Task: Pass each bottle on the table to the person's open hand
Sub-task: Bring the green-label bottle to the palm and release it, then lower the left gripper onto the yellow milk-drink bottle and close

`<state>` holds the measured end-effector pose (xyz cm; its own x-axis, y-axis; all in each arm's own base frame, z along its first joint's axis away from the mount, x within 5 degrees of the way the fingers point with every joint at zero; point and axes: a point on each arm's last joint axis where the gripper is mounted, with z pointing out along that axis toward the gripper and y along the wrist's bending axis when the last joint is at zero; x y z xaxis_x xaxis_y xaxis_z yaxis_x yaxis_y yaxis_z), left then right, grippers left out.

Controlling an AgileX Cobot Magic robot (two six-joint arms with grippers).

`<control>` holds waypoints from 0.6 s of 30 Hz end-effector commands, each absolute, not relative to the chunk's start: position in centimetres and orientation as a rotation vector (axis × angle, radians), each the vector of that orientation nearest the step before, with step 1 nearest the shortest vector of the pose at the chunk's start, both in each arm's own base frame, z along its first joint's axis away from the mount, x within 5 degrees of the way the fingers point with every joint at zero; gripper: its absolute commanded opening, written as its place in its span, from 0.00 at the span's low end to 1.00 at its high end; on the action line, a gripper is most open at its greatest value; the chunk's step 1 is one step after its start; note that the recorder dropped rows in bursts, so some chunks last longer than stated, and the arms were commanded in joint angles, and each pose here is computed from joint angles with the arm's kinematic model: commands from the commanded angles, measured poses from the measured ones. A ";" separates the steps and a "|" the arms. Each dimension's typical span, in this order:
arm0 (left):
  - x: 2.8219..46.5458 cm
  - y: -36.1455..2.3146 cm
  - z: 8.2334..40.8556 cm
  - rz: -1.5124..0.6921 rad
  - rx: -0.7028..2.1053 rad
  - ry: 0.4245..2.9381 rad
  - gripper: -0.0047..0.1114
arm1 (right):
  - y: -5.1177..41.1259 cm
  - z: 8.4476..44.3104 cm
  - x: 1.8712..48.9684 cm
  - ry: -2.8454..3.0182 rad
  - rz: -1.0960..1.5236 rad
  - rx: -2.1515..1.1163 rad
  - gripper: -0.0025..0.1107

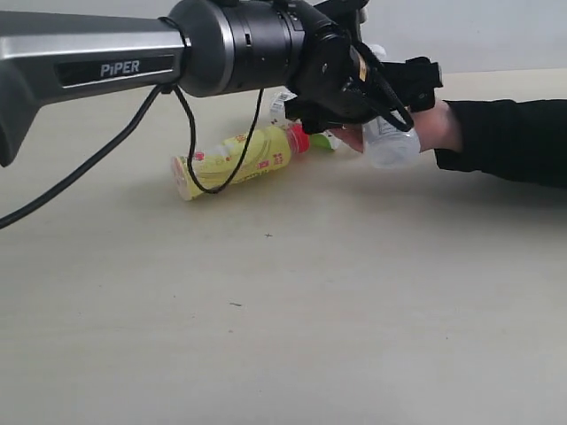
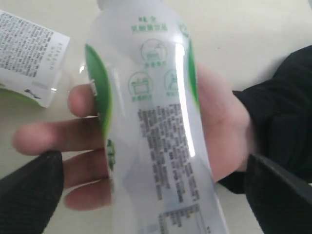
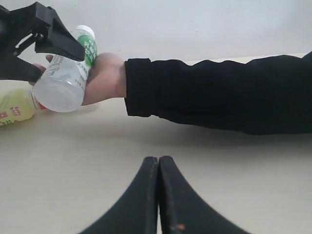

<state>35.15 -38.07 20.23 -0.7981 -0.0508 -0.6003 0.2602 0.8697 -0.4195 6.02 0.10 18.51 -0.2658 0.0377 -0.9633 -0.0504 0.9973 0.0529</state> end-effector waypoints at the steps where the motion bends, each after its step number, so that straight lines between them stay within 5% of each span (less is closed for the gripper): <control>1: 34.2 -36.9 23.3 -0.553 0.317 2.426 0.87 | 0.1 18.4 6.1 1.834 0.082 -0.010 0.02; 10: 31.7 -33.3 28.3 -0.190 0.826 2.437 0.87 | 0.1 18.4 6.1 1.834 0.082 -0.010 0.02; 18: 31.2 -30.0 27.7 0.210 0.991 2.457 0.87 | 0.1 18.4 6.1 1.835 0.082 -0.010 0.02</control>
<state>31.27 -31.16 27.83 -0.6362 0.6461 -0.4217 0.6171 0.7542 0.2244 6.02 0.10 18.51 -0.2658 0.0377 -0.9633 -0.0504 0.9973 0.0529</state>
